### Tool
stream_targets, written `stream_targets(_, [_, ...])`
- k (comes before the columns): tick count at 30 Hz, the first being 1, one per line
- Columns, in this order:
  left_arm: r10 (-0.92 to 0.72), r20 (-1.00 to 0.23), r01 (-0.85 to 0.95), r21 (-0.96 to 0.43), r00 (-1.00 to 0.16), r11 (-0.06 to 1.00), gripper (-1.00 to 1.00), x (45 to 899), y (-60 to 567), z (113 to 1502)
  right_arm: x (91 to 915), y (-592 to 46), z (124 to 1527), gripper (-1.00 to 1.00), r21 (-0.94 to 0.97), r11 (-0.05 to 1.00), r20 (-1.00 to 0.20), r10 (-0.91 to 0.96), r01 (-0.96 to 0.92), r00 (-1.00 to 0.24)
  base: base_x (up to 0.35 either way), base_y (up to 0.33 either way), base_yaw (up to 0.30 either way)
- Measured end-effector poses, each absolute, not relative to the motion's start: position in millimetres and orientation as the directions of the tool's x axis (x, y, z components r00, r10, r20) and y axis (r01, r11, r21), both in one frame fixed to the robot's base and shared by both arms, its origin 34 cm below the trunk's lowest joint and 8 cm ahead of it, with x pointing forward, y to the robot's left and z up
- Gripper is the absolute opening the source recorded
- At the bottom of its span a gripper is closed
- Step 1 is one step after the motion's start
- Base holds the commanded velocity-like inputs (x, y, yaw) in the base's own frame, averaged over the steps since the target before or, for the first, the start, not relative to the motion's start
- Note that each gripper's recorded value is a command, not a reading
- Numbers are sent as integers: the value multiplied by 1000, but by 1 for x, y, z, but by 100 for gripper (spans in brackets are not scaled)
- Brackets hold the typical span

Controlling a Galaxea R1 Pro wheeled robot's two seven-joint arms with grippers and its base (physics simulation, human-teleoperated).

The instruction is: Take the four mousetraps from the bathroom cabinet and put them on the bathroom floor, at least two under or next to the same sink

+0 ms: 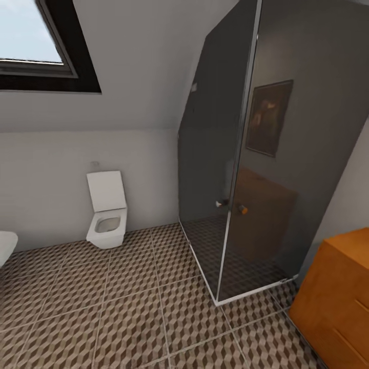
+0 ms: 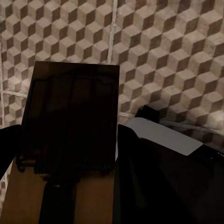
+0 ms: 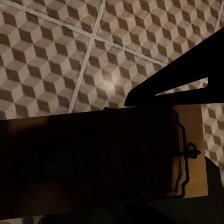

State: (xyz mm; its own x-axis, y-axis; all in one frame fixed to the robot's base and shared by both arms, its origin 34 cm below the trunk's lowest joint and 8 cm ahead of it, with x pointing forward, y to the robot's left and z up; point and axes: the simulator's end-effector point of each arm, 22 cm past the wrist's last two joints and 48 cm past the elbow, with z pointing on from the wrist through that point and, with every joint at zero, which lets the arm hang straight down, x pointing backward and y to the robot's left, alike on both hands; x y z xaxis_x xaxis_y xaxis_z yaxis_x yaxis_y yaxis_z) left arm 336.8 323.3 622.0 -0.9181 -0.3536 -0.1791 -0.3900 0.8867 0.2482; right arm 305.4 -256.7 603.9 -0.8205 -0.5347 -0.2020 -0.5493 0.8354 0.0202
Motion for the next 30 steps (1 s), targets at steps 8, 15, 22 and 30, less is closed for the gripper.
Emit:
stream_targets(8, [-354,-169,-387,253,-920,887,-100,333,323,620,301,-257,602,-100,24,836,-192,-534,-548,-824,0,0,150])
stream_targets(15, [-353,-159,-384,257,-922,887,-100,329,323,618,298,-258,600,-100,27,837,-184,-533,-547,-826,0,0,143])
stream_targets(22, [-353,-150,-381,261,-923,887,-100,326,323,615,294,-257,598,-100,33,837,-175,-534,-547,-827,0,0,137])
stream_targets(30, [-353,-139,-378,265,-925,887,-100,321,323,613,286,-258,596,-100,42,837,-158,-534,-546,-830,0,0,134])
